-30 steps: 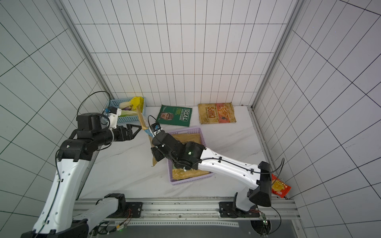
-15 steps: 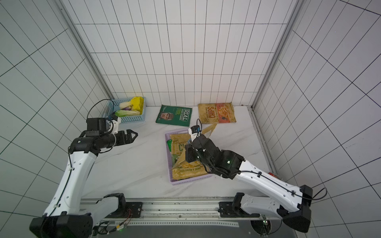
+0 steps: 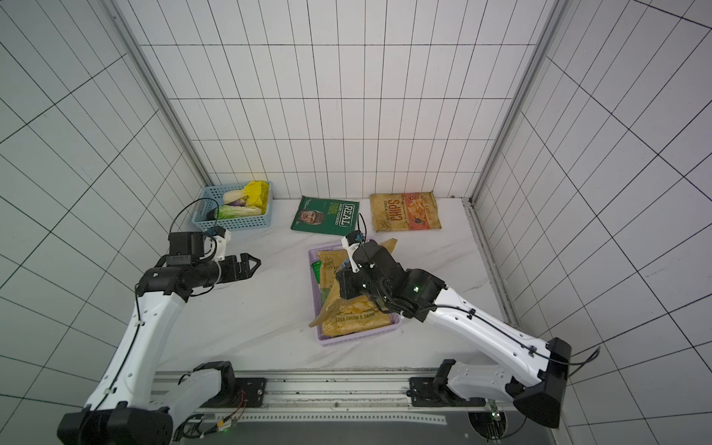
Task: Put the potato chips into the basket
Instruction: Place the potato chip in the basket.
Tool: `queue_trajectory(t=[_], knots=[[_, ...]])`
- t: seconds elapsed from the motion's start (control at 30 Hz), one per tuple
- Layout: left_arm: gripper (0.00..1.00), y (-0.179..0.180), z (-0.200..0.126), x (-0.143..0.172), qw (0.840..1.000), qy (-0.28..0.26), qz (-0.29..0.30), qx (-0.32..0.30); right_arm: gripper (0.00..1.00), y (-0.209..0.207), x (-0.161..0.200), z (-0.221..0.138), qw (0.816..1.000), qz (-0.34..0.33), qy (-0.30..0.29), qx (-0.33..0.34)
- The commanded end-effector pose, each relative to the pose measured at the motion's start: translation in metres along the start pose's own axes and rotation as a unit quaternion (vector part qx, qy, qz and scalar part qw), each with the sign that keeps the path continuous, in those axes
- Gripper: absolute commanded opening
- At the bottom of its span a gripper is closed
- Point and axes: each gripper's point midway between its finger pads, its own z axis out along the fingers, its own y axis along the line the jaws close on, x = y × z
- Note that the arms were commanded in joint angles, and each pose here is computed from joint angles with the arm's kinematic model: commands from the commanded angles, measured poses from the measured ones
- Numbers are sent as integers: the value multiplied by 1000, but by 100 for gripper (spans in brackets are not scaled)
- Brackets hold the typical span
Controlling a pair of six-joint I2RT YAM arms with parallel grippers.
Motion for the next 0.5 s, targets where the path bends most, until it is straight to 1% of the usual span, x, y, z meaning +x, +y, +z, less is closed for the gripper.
queue_trajectory(t=[0.0, 0.17, 0.3, 0.47], knots=[[98, 0, 1, -5, 1000, -17, 6, 3, 2, 29, -33, -1, 998, -15, -11, -64], [98, 3, 3, -3, 1000, -16, 7, -3, 3, 45, -46, 11, 996, -21, 5, -90], [98, 2, 4, -2, 1000, -15, 7, 2, 3, 40, -51, 14, 995, -25, 8, -97], [98, 1, 6, -2, 1000, -12, 7, 7, 3, 48, -83, 15, 989, -13, 8, -150]])
